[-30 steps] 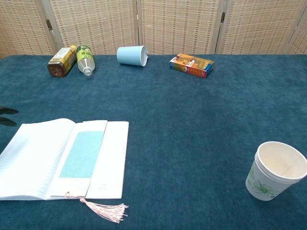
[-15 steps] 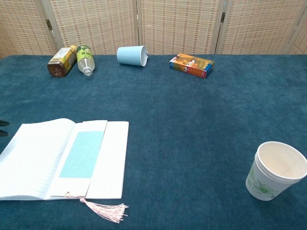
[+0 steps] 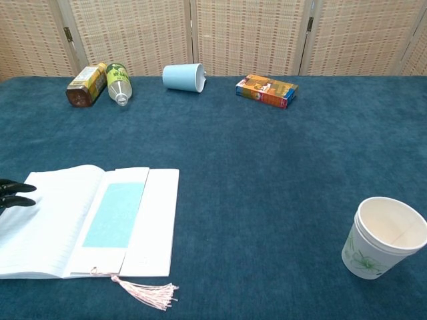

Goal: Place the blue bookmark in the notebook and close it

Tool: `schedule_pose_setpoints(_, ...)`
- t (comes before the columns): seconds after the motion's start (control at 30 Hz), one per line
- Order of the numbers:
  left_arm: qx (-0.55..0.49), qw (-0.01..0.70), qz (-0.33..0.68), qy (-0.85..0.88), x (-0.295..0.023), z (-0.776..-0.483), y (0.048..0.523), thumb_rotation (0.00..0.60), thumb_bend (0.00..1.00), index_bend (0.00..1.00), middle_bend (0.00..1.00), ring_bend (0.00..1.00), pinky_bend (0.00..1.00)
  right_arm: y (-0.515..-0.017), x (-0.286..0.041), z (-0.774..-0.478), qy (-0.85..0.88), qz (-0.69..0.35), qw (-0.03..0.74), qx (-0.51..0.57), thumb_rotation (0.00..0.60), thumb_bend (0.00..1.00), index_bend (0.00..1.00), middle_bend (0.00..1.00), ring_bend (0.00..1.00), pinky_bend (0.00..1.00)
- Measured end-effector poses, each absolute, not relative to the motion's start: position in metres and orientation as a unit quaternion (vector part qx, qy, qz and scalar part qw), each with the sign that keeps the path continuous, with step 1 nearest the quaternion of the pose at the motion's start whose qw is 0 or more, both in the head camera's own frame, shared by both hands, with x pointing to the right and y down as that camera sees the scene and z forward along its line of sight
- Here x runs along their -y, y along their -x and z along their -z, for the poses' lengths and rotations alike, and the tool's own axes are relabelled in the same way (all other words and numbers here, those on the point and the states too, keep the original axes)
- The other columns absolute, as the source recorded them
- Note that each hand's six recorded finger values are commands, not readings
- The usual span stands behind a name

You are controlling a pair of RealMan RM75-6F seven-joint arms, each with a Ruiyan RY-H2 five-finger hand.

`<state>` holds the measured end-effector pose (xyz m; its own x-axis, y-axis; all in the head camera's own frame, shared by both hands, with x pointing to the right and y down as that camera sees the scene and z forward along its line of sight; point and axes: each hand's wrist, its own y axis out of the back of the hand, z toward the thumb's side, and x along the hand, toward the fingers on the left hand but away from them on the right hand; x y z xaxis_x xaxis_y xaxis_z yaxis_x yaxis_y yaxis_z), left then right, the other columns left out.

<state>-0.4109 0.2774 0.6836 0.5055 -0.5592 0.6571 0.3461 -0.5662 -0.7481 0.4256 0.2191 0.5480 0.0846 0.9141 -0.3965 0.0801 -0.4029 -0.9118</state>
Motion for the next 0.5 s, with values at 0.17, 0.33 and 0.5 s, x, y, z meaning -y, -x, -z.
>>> schedule_pose_setpoints(0.17,-0.080,0.460,0.471,0.749,-0.278,-0.686,0.394,0.600,0.17,0.08,0.00,0.00,0.12,-0.428,-0.221,-0.547,0.629,-0.551,0.379,0.397,0.600,0.30,0.07,0.19,0.09,0.11)
schedule_pose_setpoints(0.33,-0.097,0.453,0.453,0.762,-0.277,-0.691,0.380,0.600,0.17,0.10,0.00,0.00,0.12,-0.431,-0.221,-0.546,0.625,-0.553,0.378,0.401,0.600,0.30,0.07,0.19,0.09,0.11)
schedule_pose_setpoints(0.5,-0.124,0.449,0.435,0.770,-0.270,-0.693,0.372,0.600,0.17,0.15,0.00,0.00,0.12,-0.434,-0.222,-0.545,0.622,-0.555,0.377,0.404,0.600,0.30,0.07,0.19,0.09,0.11)
